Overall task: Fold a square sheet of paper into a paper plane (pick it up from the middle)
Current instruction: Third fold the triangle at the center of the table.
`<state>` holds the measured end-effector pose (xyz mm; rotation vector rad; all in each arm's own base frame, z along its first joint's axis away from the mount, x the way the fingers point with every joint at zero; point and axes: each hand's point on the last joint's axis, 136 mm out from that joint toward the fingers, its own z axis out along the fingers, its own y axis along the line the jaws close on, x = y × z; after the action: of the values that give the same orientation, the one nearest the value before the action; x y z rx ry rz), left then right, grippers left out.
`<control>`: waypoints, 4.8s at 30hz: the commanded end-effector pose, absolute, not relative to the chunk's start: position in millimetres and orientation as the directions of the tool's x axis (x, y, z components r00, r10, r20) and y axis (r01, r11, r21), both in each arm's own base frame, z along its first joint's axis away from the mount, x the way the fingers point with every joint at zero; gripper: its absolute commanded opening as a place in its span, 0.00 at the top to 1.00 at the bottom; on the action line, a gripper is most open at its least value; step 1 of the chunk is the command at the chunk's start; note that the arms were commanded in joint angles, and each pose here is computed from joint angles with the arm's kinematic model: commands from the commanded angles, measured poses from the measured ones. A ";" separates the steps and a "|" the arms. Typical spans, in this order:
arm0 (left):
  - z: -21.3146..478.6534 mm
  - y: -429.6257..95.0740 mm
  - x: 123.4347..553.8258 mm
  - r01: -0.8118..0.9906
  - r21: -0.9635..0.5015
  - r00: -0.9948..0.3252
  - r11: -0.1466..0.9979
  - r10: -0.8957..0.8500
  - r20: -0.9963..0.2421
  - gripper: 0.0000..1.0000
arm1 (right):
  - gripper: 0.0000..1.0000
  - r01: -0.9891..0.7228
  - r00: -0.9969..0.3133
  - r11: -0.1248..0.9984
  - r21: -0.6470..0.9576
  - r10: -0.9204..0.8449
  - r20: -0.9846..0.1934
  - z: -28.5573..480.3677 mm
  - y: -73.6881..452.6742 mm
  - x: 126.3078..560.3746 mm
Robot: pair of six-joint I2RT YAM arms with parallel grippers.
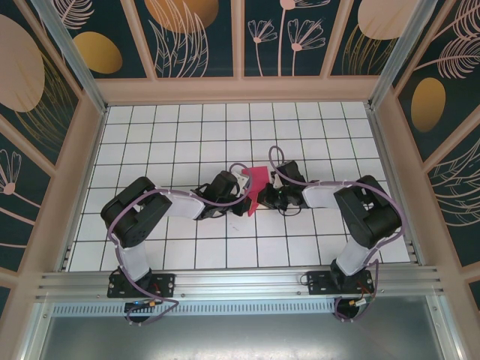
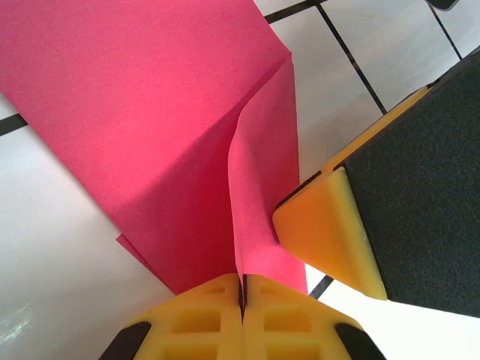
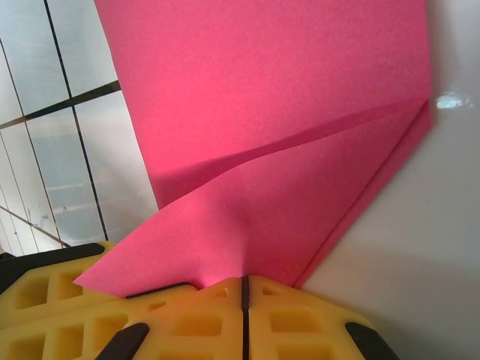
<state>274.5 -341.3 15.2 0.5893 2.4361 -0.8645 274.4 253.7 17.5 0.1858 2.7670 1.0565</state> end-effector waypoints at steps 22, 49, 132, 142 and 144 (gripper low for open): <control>-31.9 -318.1 249.6 0.476 -0.435 -0.859 0.764 0.300 -0.414 0.99 | 0.90 0.089 -0.973 0.743 0.663 0.207 -0.101 10.1 256.4 250.5; -30.1 -319.8 247.6 0.480 -0.446 -0.859 0.755 0.303 -0.412 0.99 | 0.90 0.129 -0.981 0.764 0.632 0.193 -0.033 -16.2 258.8 226.3; -19.1 -323.1 250.2 0.477 -0.459 -0.859 0.750 0.287 -0.423 0.97 | 0.90 0.063 -0.913 0.648 0.759 0.344 -0.218 63.0 239.9 284.5; -18.7 -324.2 251.4 0.476 -0.458 -0.860 0.751 0.287 -0.423 0.97 | 0.91 0.061 -0.924 0.714 0.697 0.304 -0.231 39.7 243.9 320.7; -18.6 -324.1 251.2 0.477 -0.457 -0.859 0.750 0.288 -0.424 0.96 | 0.91 0.094 -0.926 0.753 0.651 0.307 -0.222 24.3 236.1 321.3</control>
<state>275.1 -343.1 15.5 0.5842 2.4519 -0.8898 317.7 245.6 40.1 0.3267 2.5879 1.0606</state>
